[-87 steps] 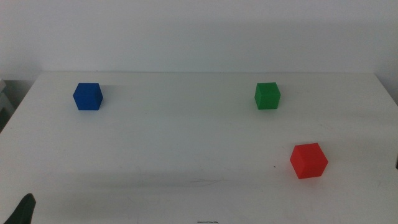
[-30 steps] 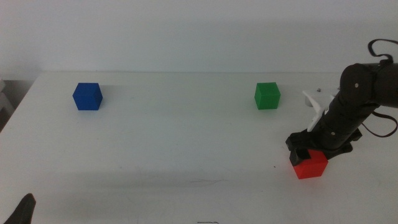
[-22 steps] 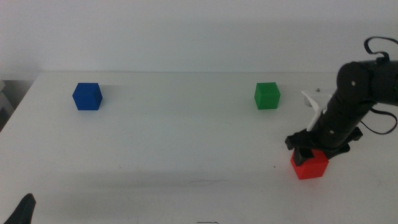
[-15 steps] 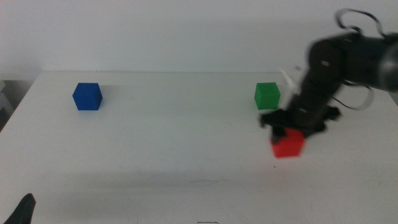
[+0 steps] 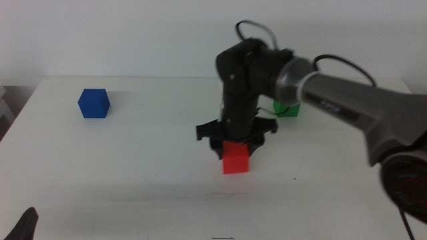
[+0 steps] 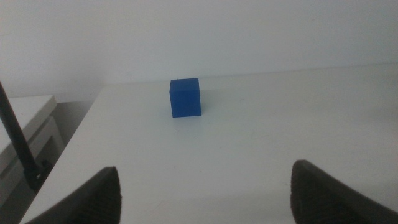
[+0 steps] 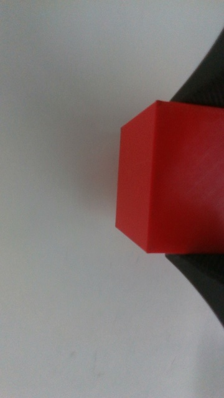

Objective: Stack red cubes first, then green, then blue cubes in a specific spot.

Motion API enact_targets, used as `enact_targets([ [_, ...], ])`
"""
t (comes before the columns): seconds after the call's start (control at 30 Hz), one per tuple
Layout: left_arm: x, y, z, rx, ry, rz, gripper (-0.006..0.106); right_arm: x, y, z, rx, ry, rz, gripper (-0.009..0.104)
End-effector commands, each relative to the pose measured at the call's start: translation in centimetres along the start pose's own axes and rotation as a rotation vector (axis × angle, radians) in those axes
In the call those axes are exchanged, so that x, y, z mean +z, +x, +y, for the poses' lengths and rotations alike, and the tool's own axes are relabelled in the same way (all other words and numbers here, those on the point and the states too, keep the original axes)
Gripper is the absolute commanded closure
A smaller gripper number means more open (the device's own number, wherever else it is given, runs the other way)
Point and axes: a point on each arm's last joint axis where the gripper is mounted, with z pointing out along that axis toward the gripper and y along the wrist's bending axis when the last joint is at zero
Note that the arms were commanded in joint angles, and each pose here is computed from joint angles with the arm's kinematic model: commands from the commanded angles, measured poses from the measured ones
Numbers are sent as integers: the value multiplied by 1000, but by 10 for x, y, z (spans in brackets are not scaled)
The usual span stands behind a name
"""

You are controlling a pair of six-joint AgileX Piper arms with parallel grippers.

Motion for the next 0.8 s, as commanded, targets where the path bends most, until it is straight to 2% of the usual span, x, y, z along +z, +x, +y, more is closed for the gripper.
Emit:
enact_targets([
  [0.0,-2,-10,1,-8,-5,-106,7,-33,-4,7,36,-55,-62,96],
  [0.1,-2,-10,1,-8,-5,-106,7,-25,-2,17,49,-91,-46,96],
  [0.33,-2,-10,1,-8,-5,-106,7,-15,1,21,66,-90,-12,96],
  [0.53,-2,-10,1,-8,-5,-106,7,-15,2,21,77,-87,-4,90],
  [0.57,-2,-10,1,-8,-5,-106,7,-15,2,20,73,-82,-8,33],
  [0.7,-2,-10,1,-8,-5,-106,7,-15,2,20,75,-83,-7,8],
  [0.77,-2,-10,1,-8,-5,-106,7,-15,2,20,74,-81,-6,1],
])
